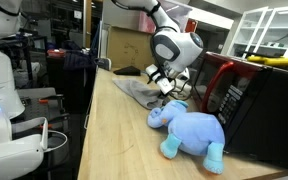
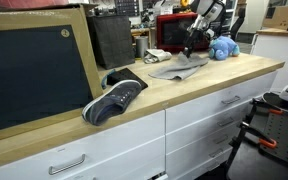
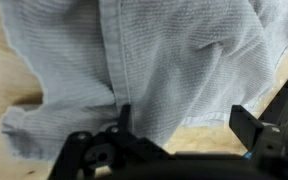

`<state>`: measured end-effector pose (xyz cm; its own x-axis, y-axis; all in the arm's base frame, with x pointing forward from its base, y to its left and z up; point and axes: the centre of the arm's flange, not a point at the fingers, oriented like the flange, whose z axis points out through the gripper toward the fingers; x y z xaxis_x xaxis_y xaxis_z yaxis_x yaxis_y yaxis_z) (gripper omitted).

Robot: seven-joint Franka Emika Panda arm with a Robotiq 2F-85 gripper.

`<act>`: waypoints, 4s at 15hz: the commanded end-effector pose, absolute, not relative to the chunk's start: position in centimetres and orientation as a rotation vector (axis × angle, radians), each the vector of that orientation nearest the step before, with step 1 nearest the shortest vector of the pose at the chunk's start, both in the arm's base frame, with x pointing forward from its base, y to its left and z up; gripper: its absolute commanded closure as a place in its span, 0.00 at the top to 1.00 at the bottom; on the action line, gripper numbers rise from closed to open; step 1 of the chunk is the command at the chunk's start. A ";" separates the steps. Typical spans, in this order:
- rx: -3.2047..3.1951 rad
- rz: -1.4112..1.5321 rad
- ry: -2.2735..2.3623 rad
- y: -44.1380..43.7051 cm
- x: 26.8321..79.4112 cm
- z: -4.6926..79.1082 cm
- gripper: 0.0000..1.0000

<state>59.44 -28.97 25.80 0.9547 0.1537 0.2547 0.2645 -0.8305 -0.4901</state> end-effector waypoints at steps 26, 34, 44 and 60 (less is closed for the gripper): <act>-2.589 -0.265 -0.100 -32.6 61.1 27.7 1.00; -2.545 -0.217 -0.114 -31.5 60.8 27.7 0.58; -2.523 -0.209 -0.125 -31.7 61.3 28.0 0.00; -2.642 -0.302 0.034 -40.9 61.7 28.8 0.51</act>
<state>61.34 -38.92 28.26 0.9764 -0.0577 0.2080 0.0492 -0.8788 -0.4747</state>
